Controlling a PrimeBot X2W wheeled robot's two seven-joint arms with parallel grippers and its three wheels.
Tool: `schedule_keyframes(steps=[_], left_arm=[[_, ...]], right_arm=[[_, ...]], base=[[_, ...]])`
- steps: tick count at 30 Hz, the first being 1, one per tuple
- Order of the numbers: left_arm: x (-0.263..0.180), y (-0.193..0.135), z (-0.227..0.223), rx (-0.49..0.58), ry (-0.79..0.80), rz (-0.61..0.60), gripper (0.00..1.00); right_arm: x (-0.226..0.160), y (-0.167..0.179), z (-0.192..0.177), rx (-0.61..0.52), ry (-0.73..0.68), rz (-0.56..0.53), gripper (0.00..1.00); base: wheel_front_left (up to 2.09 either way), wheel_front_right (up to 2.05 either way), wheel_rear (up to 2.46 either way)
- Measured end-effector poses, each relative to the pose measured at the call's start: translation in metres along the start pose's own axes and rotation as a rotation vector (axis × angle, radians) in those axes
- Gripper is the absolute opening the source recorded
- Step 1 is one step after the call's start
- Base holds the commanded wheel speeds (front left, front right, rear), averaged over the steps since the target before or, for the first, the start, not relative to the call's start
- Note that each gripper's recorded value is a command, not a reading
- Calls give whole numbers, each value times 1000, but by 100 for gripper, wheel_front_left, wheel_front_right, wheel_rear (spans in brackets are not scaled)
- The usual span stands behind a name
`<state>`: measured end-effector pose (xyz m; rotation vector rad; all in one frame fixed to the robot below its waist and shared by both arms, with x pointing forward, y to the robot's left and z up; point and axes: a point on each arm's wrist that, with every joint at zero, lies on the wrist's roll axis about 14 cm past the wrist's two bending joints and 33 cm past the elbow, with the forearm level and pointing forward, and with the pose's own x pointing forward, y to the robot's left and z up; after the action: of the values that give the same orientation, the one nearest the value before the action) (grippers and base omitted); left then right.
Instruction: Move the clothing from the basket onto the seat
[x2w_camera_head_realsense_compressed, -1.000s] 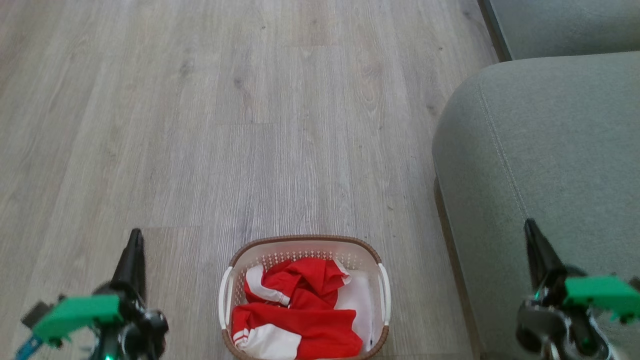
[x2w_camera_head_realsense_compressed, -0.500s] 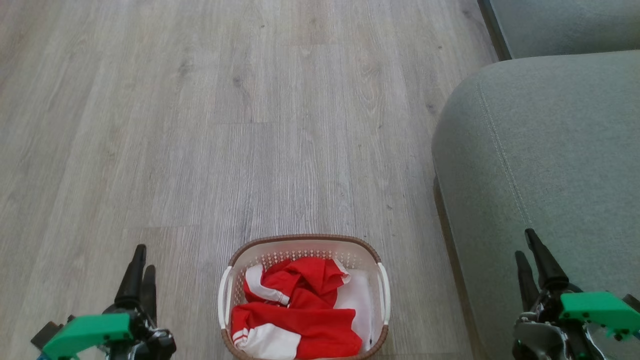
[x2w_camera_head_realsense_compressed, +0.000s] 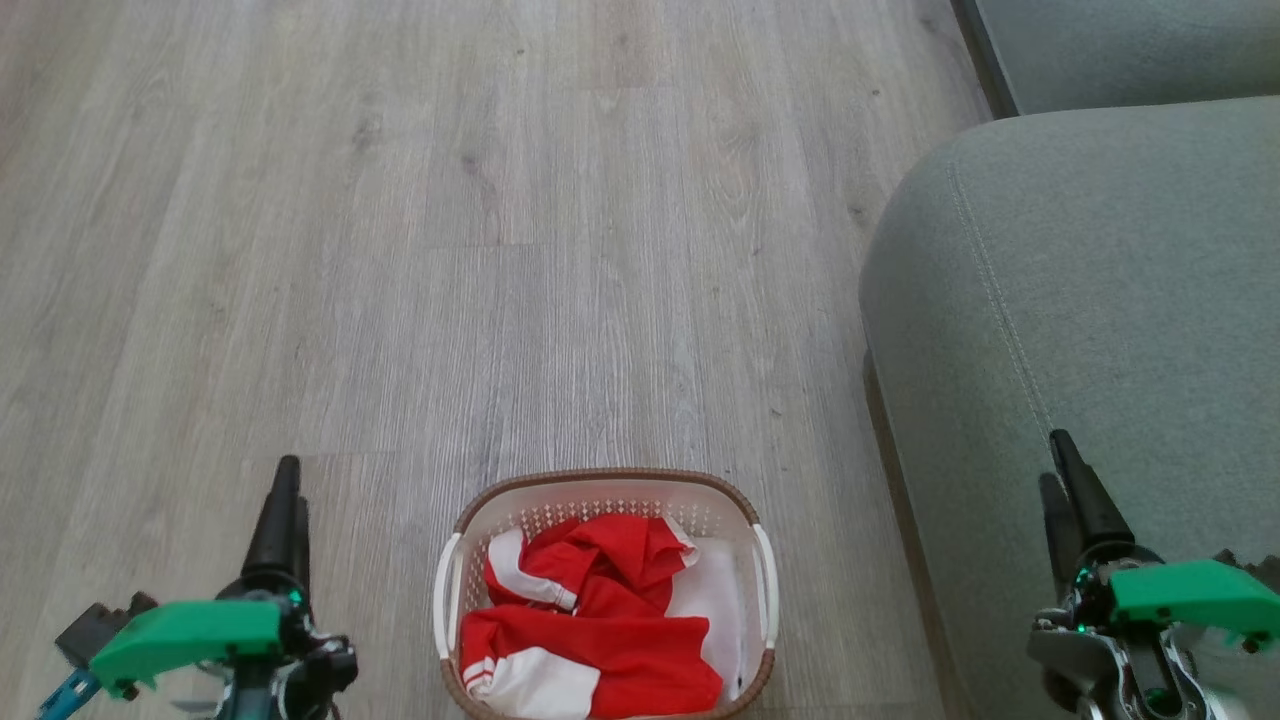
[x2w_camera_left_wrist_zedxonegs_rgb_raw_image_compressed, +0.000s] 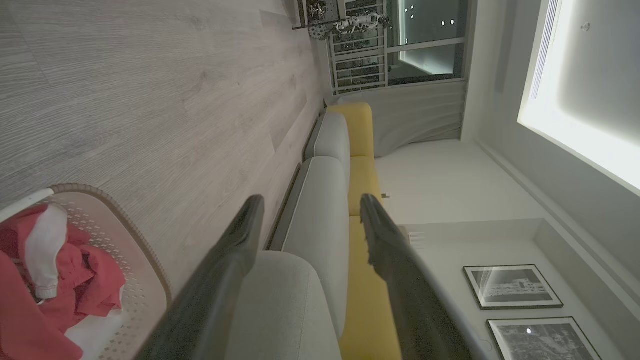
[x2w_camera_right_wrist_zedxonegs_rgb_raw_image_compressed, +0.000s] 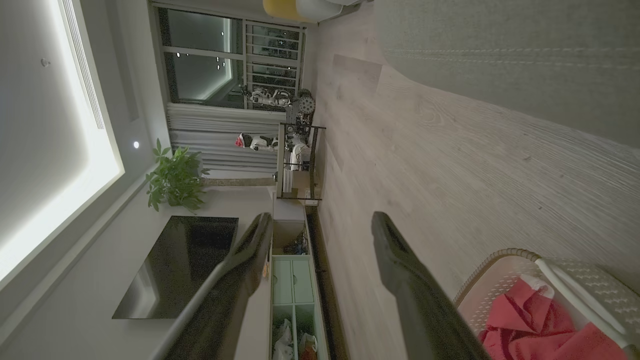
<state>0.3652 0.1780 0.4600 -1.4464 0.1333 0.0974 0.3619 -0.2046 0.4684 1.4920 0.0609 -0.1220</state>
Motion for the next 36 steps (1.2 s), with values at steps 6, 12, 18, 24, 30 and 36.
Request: schedule_keyframes(steps=[6,12,18,24,30,36], left_arm=[[1,-6,-6,78,13,-10,100],[3,-10,-11,186,20,-16,100],[5,-12,-17,317,31,-14,100],[6,-18,-23,422,36,-25,100],[7,-20,-25,523,28,-25,100],[10,-30,-31,606,26,-58,100]], right_arm=[[0,4,1,-102,7,13,100],[1,13,5,-221,-6,38,100],[1,22,5,-336,-10,66,100],[3,31,1,-445,-3,96,100],[5,40,0,-535,-7,129,100],[4,43,-1,-619,-12,146,100]], base=[[0,0,0],[0,0,0],[0,0,0],[0,0,0],[0,0,0],[0,0,0]])
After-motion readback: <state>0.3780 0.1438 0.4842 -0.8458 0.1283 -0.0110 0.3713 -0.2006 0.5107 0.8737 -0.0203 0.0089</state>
